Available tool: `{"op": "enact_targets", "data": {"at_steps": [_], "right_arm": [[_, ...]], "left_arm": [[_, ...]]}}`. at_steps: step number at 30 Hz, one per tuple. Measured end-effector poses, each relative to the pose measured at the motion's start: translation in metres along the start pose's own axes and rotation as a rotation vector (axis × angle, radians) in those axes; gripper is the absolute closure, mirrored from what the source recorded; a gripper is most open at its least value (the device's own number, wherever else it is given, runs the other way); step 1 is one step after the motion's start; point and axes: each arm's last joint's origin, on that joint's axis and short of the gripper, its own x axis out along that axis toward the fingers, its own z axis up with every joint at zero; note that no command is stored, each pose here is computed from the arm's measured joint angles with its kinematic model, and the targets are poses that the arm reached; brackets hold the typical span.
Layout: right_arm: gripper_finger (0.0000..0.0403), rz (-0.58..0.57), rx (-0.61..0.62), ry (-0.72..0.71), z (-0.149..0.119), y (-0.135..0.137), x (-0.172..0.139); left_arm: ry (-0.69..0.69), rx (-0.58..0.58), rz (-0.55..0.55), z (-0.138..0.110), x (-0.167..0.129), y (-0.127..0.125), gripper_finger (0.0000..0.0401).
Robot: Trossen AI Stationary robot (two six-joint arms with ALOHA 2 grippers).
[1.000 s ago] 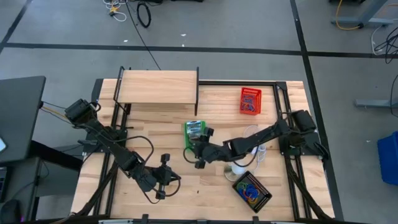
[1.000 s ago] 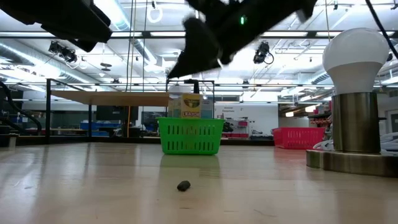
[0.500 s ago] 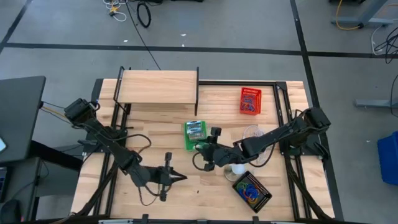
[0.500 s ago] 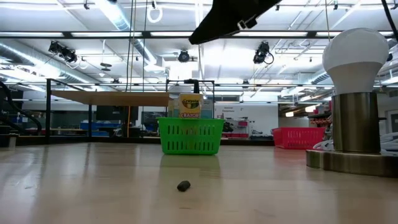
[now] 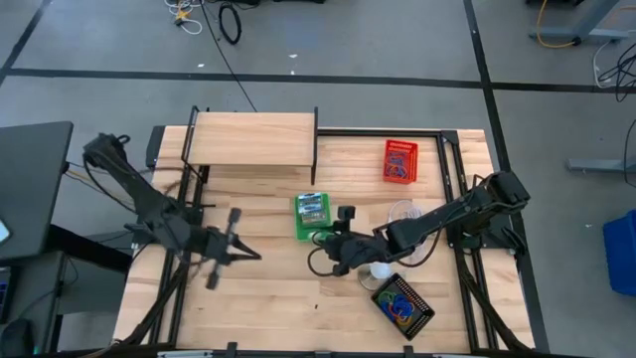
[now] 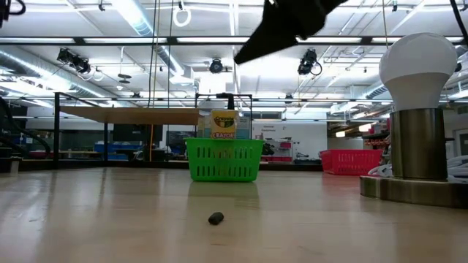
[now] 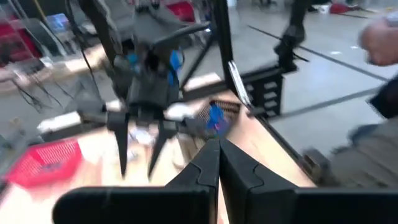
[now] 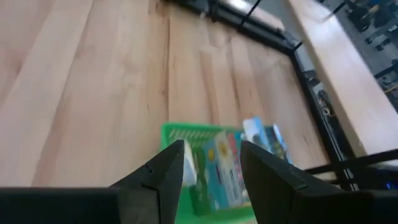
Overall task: Pick & Place Office Desk Supplies
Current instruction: Put the green basket on the shelf
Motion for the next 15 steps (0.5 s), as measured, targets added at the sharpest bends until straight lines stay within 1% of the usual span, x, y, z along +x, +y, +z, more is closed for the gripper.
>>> {"op": "enact_targets", "data": {"at_steps": [3,6,8,11,15], "right_arm": [[0.0238,0.034,-0.040,0.059,-0.007,0.000,0.001],[0.0238,0.134,-0.070,0.140,-0.016,-0.003,0.004],[0.0238,0.202,-0.060,0.194,-0.022,-0.010,0.009],[0.0238,0.279,-0.030,0.246,-0.029,-0.023,0.017],[0.0238,0.357,0.003,0.279,-0.036,-0.043,0.028]], "left_arm": [[0.063,-0.052,-0.020,-0.007,-0.016,0.009,0.0392],[0.098,-0.074,-0.022,-0.027,-0.022,0.010,0.0392],[0.131,-0.077,-0.018,-0.045,-0.022,0.009,0.0392],[0.134,-0.095,0.002,-0.068,-0.019,0.008,0.0392],[0.129,-0.107,0.032,-0.092,-0.018,0.007,0.0392]]}}
